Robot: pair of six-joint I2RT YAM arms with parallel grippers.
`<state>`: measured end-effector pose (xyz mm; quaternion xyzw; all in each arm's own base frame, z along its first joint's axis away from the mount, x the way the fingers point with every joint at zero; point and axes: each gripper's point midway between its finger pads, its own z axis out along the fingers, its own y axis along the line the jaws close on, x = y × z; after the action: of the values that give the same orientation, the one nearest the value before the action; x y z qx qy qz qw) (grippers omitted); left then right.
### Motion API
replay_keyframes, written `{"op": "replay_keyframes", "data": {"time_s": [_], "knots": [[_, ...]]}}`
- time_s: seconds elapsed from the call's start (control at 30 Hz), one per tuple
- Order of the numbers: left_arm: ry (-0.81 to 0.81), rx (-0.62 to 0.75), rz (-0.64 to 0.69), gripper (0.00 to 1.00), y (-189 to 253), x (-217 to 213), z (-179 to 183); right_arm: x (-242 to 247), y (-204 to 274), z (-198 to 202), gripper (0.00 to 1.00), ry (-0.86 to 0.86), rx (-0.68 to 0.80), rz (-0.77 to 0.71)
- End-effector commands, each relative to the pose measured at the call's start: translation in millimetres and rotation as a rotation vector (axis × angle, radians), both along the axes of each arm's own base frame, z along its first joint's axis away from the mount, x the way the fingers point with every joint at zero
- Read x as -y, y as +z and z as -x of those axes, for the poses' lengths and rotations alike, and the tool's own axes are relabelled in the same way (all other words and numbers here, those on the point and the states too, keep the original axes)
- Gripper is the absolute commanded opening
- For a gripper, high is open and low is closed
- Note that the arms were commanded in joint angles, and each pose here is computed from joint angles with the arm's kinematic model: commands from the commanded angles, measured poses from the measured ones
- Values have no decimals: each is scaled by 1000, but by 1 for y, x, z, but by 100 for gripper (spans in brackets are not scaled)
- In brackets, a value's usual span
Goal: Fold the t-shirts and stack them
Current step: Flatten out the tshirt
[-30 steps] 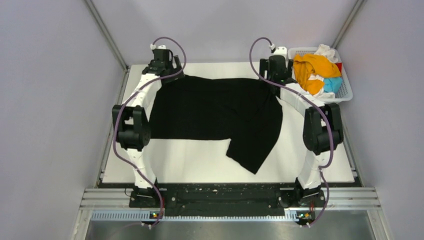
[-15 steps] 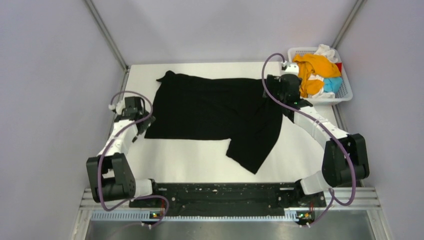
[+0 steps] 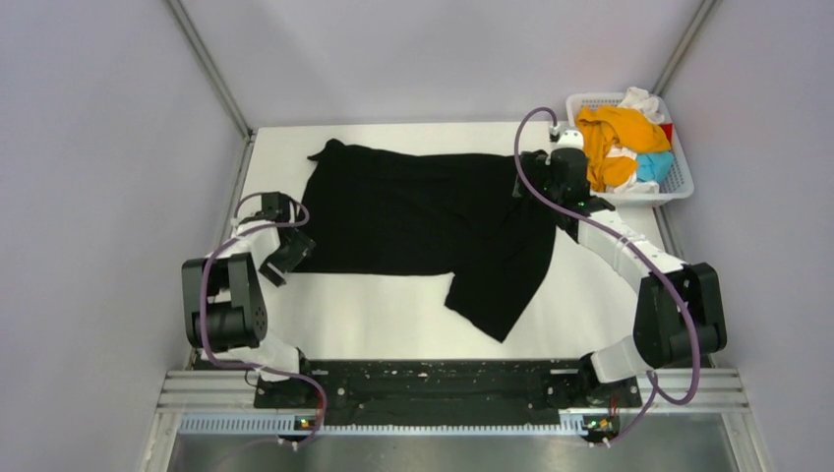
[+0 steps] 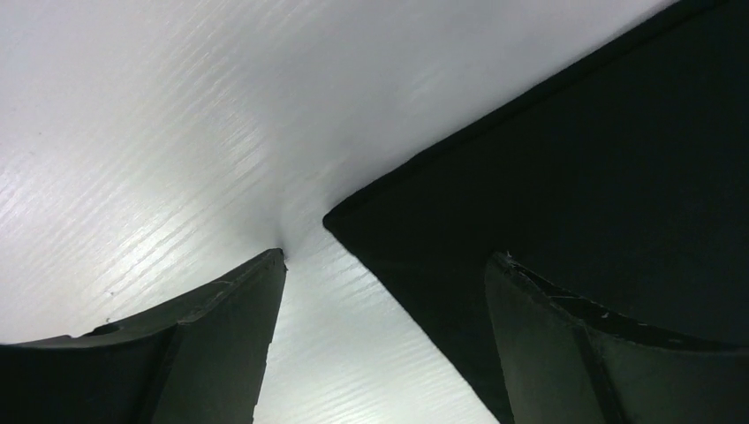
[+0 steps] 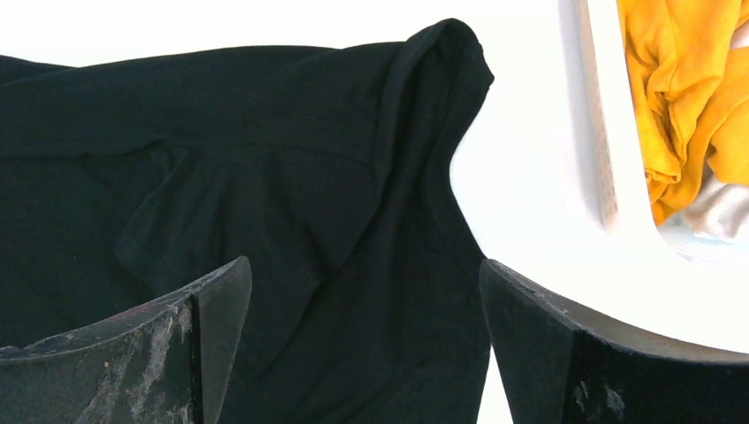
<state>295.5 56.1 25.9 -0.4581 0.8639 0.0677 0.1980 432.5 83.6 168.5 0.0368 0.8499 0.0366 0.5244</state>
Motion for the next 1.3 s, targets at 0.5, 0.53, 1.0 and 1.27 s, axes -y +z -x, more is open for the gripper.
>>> {"op": "replay_keyframes", "data": {"time_s": [0.5, 0.53, 1.0, 1.27], "knots": [[33, 48, 76, 65, -14, -2, -48, 2, 35, 4, 99, -10, 85, -42], [26, 39, 88, 64, -14, 1, -47, 3, 35, 5, 99, -15, 86, -41], [-15, 2, 143, 32, -16, 16, -16, 11, 36, 9, 99, -52, 99, -25], [-54, 41, 129, 0, -4, 15, -23, 5, 21, 21, 99, -29, 19, -53]]}}
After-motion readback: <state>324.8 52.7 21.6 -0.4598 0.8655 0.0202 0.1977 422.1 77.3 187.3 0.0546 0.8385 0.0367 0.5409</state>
